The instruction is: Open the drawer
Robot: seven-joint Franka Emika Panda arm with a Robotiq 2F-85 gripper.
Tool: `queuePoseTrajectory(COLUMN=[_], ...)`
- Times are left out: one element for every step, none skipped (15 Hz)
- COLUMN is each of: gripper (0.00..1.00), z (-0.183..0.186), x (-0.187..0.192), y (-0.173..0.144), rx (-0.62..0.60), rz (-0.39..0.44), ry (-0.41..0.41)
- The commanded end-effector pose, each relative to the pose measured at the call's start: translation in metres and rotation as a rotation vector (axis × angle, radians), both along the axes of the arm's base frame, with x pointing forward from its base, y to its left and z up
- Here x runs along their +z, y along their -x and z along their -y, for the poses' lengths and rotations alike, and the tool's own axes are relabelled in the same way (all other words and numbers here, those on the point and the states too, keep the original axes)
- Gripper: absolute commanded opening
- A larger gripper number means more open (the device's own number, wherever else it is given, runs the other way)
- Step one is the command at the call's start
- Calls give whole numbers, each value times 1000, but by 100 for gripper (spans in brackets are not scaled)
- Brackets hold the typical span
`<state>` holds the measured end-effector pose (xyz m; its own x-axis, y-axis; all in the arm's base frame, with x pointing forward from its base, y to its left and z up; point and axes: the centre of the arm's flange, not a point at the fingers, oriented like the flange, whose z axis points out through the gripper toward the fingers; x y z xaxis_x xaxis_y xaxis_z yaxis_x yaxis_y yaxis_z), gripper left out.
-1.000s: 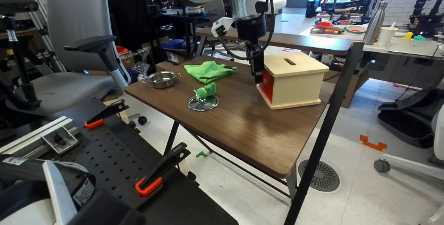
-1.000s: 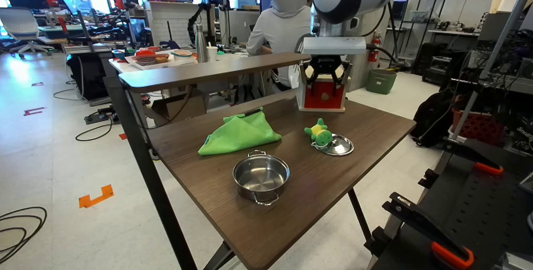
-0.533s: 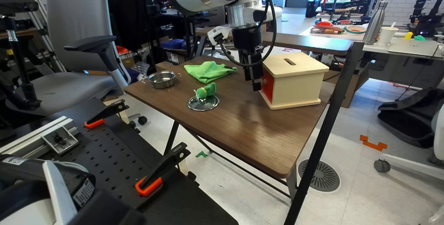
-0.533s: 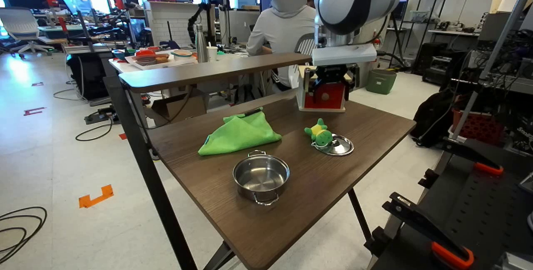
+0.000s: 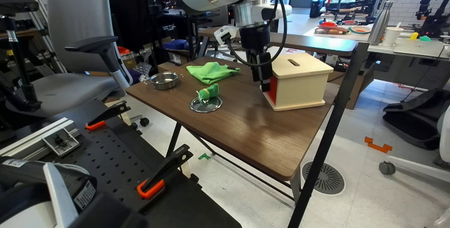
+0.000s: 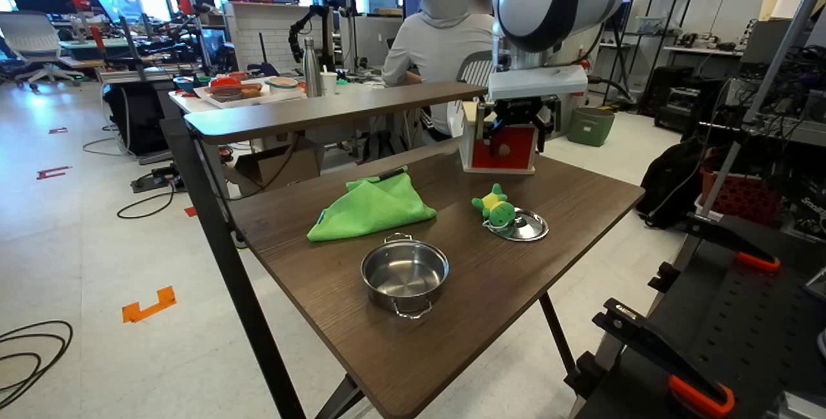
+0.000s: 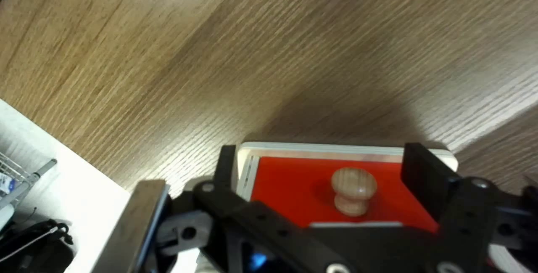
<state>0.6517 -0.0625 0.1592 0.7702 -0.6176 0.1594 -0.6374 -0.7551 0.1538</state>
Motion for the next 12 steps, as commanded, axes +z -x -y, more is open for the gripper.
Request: queuePoseTrajectory(gripper=[70,63,53,46,38,31,23,16,10,3,7,7], z=[-4,-6,-8,-10,-11,-12,-13,-13,-11,-10,-12,-12], x=[-2,-2,-1,-1,-2,-2,-3,-5,-5,-5,-5,-5], y=[-12,-14,-16,-17,-18,-19,-19,-18,-15,-13,-10,-8], rx=[0,-2,-4,-5,-7,-7,-8,-8,-10,-7,-3,4], rz=[66,82,101,115,132,144,151,155,143,131,120,110], ry=[28,28,24,26,35,39,41,41,42,37,31,26])
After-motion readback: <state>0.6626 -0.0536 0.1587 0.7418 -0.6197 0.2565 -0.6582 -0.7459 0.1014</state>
